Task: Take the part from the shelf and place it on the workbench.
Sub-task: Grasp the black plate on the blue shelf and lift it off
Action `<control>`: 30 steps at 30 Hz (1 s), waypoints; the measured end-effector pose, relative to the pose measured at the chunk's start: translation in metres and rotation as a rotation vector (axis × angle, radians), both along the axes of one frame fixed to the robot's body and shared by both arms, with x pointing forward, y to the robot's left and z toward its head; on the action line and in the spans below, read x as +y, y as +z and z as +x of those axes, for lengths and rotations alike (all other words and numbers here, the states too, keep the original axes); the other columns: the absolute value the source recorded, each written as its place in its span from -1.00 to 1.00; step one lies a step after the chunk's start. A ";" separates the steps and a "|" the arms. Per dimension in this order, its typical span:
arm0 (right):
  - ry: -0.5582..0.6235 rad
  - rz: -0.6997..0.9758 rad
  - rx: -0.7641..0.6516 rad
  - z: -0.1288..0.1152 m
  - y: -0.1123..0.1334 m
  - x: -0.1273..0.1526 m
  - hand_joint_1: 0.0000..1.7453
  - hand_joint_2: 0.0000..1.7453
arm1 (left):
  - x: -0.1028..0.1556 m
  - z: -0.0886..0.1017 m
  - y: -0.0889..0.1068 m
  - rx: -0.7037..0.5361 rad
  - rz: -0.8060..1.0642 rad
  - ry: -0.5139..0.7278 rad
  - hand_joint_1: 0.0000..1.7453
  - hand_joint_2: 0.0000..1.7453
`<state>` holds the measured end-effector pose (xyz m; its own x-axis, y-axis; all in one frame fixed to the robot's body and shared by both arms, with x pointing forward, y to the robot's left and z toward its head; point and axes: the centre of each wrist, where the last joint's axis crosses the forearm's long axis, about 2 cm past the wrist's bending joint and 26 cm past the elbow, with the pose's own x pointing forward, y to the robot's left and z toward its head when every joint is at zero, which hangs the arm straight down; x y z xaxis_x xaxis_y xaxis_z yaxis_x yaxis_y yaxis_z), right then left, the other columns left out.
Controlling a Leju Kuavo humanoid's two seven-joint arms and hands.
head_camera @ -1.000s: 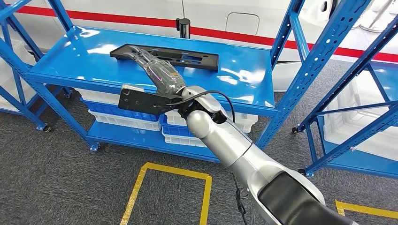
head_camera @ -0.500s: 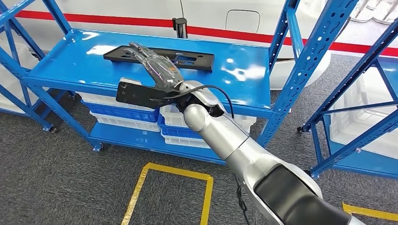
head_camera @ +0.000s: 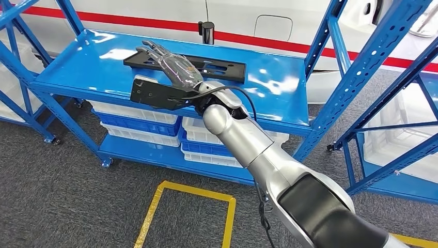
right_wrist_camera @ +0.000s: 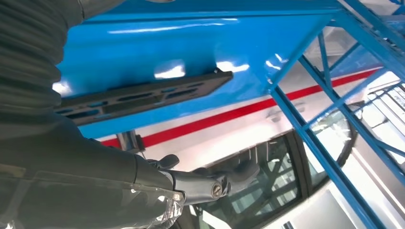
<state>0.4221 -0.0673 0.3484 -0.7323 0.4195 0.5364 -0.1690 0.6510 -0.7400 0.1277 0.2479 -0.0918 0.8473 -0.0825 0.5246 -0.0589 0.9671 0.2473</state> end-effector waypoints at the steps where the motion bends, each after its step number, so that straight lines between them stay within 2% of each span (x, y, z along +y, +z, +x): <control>1: -0.002 0.000 0.001 0.001 0.000 0.000 -1.00 1.00 | 0.000 0.000 0.000 0.000 0.000 0.000 -1.00 -1.00; 6: -0.013 -0.011 0.017 0.004 -0.007 -0.005 -1.00 1.00 | 0.000 0.000 0.000 0.002 -0.002 0.003 -1.00 -1.00; 30: -0.019 -0.006 0.018 0.010 -0.004 -0.005 -1.00 1.00 | 0.002 0.000 0.000 0.009 0.003 0.000 -1.00 -1.00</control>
<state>0.4317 -0.0722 0.3442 -0.7142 0.4371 0.5467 -0.1698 0.6495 -0.7411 0.1274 0.2501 -0.0921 0.8522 -0.0846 0.5163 -0.0562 0.9663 0.2511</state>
